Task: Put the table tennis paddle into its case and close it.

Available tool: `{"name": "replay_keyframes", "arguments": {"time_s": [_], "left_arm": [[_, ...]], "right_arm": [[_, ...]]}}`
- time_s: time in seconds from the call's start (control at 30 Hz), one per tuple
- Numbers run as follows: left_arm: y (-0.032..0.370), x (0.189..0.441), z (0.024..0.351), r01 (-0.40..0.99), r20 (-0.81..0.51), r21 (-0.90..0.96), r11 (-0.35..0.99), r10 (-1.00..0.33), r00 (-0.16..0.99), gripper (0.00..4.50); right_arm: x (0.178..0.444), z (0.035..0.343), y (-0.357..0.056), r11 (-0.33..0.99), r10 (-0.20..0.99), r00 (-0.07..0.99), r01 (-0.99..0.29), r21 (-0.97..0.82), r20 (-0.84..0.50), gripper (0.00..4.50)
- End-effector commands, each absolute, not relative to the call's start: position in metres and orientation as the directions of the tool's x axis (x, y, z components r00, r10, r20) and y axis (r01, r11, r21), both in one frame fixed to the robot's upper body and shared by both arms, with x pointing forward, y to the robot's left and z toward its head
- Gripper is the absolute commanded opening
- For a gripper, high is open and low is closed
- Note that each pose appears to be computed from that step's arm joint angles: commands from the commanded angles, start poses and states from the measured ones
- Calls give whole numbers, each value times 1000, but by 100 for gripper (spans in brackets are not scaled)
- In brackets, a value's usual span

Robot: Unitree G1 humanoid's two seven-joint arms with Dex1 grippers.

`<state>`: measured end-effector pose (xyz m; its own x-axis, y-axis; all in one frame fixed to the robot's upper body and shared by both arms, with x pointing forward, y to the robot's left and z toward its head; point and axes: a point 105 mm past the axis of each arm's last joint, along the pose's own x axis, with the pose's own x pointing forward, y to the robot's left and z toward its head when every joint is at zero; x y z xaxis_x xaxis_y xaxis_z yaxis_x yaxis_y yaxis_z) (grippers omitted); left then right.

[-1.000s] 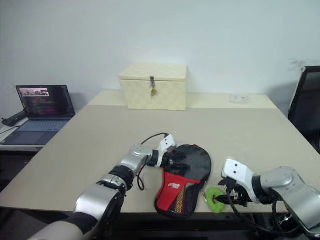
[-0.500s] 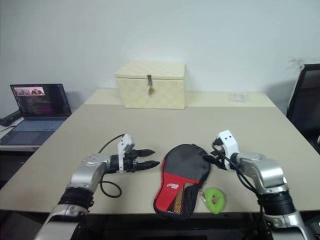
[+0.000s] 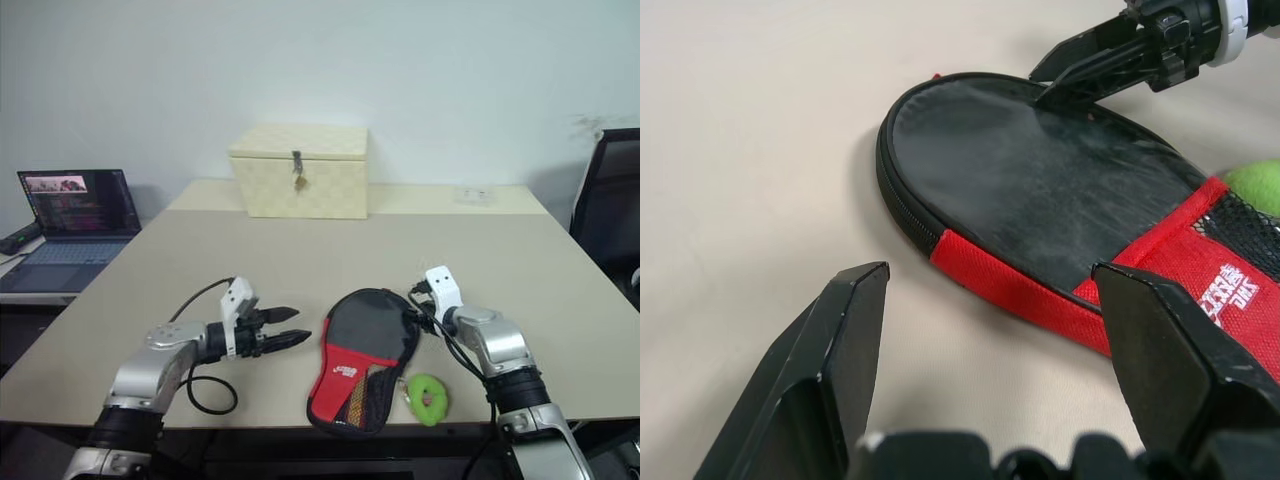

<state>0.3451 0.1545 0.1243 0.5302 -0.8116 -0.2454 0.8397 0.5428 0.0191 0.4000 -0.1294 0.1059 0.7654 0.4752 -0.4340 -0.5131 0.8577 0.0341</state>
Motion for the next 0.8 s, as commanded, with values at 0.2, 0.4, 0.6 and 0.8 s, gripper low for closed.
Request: {"name": "replay_keyframes", "arguments": {"time_s": [0.2,0.4,0.6,0.8], "left_arm": [[147,344,138,849,-221,78,523,-821,526,355],[147,343,138,846,-222,84,526,-818,531,355],[146,341,137,846,-228,89,526,-816,532,355],[144,342,138,848,-231,97,521,-817,529,355]], "right_arm": [[408,117,-102,801,583,684,-575,168,-439,4],[424,125,-94,784,586,691,-615,81,-424,4],[440,147,-69,742,619,694,-670,-16,-369,4],[449,168,-37,706,658,684,-706,-58,-316,4]]}}
